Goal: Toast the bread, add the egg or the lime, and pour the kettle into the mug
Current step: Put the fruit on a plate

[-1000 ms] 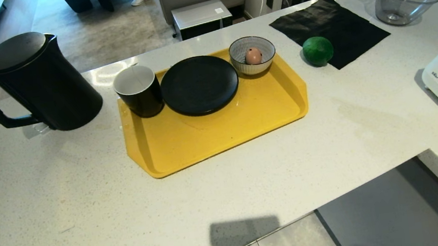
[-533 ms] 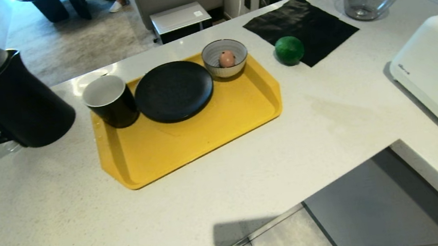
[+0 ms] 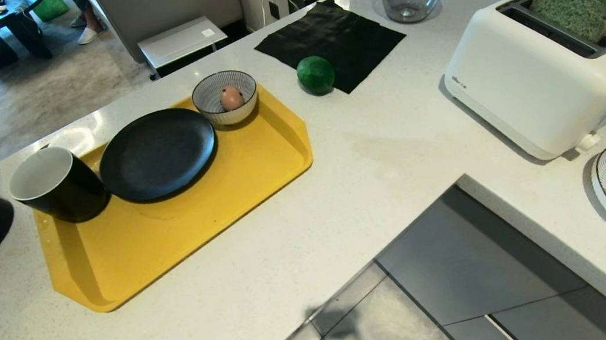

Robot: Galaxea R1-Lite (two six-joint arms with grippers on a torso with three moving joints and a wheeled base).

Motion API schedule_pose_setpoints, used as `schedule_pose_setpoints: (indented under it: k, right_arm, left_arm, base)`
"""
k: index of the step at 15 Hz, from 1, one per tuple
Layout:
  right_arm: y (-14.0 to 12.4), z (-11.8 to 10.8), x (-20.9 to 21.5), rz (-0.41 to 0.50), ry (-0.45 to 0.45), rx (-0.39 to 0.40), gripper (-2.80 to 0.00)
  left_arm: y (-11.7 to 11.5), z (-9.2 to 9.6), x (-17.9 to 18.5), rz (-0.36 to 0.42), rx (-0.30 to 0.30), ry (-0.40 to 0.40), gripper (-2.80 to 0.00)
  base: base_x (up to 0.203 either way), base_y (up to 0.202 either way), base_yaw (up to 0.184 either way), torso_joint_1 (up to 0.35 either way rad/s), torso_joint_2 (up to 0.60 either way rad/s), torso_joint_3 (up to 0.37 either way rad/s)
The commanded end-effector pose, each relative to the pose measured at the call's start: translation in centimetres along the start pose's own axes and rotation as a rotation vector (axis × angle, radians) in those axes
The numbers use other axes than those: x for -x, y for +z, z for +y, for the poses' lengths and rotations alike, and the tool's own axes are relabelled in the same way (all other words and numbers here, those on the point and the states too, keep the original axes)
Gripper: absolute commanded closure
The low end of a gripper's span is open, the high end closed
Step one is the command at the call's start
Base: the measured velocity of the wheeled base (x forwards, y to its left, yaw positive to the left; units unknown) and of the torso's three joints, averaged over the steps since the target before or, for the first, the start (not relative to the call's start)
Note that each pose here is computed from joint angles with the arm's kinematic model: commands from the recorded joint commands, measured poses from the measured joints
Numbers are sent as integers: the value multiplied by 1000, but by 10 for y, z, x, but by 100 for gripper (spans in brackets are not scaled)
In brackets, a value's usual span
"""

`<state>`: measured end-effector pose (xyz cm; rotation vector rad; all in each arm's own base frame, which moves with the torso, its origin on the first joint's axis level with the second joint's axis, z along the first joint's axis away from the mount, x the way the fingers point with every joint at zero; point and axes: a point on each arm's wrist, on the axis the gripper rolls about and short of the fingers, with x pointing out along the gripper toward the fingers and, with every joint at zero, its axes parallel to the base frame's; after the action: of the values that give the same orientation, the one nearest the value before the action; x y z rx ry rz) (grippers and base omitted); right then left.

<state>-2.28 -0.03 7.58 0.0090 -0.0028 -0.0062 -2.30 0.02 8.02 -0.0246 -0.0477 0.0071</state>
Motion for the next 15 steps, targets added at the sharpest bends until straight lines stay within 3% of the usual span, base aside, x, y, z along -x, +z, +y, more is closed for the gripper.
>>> schedule_pose_setpoints:
  k: [1, 8, 15]
  right_arm:
    - [0, 0, 0, 1, 0, 1, 0]
    - [0, 0, 0, 1, 0, 0, 0]
    - [0, 0, 0, 1, 0, 0, 0]
  left_arm:
    - [-5, 0, -1, 15, 0, 2, 0]
    - [-5, 0, -1, 15, 0, 2, 0]
    - [-5, 0, -1, 15, 0, 2, 0]
  base:
    - [0, 0, 0, 0, 0, 0]
    - [-1, -1, 9, 0, 0, 0]
    - [0, -8, 165, 3, 3, 5]
